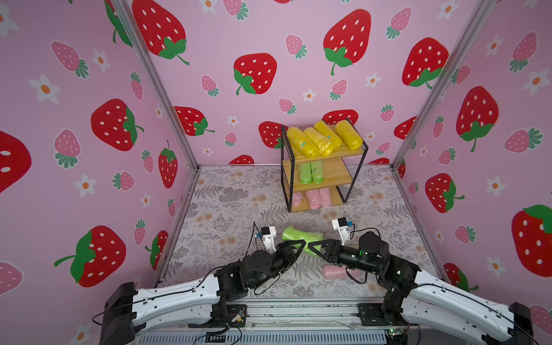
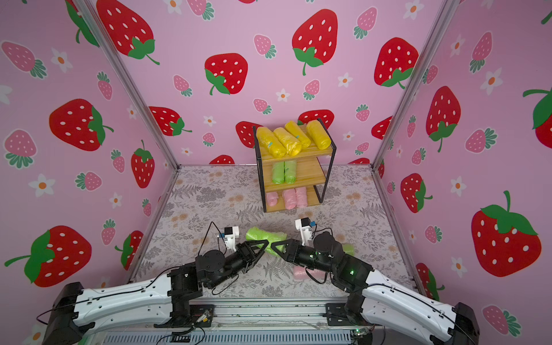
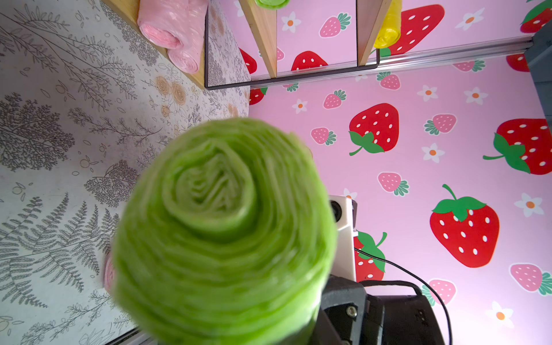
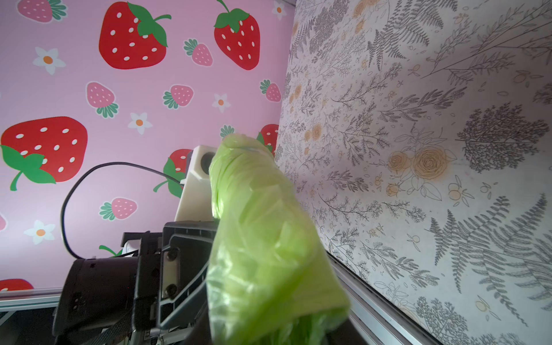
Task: Sort the rolls of trash bags by color and place them on the shelf
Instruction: Pick up the roll of trash bags from the center of the board, then place the roll of trash bags on the shelf.
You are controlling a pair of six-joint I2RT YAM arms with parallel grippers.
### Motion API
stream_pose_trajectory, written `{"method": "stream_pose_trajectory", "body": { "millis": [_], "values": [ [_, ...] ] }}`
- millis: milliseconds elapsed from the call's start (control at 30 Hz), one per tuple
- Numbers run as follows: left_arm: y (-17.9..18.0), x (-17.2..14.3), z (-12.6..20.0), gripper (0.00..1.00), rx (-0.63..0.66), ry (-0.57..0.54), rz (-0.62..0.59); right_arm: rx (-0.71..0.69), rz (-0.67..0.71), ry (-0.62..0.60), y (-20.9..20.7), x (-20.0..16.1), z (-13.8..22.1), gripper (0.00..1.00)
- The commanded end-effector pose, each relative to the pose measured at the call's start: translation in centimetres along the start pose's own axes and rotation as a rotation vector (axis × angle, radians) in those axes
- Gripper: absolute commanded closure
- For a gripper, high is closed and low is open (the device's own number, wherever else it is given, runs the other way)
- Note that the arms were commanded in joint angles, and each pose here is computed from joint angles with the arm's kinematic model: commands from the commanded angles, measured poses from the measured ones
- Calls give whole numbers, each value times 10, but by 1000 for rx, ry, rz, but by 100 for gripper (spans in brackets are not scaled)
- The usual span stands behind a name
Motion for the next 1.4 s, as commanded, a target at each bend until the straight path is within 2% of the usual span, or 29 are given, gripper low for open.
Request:
{"method": "stream_pose_trajectory", "body": {
  "millis": [0,300,533,700,967,1167,1367],
  "values": [
    [3,6,6,48,15,-44,-4,-13,10,-87,-5,7,5,100],
    [1,11,16,29,65,-55,-48,16,1,-217,0,26,21,100],
    [4,18,29,29,99,-76,-73,109,-55,-399,21,69,38,100],
    [15,22,40,29,149,-98,-72,241,-189,-632,22,109,45,100],
    [18,31,58,28,166,-146,-83,432,-310,-766,32,168,15,100],
    [22,38,73,28,180,-175,-87,509,-356,-864,42,209,-3,100],
    [20,42,83,28,152,-190,-108,472,-387,-864,38,247,-21,100]
  ]
}}
Point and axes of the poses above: each gripper's point midway between its finger pads, its own z axis back along the fingers, its own y axis along the line the jaws close on, x = y × z, the point moved 8 cm from there along z, back along the fingers, and after that the axes turned 8 degrees about -z, right-handed, at the moved point
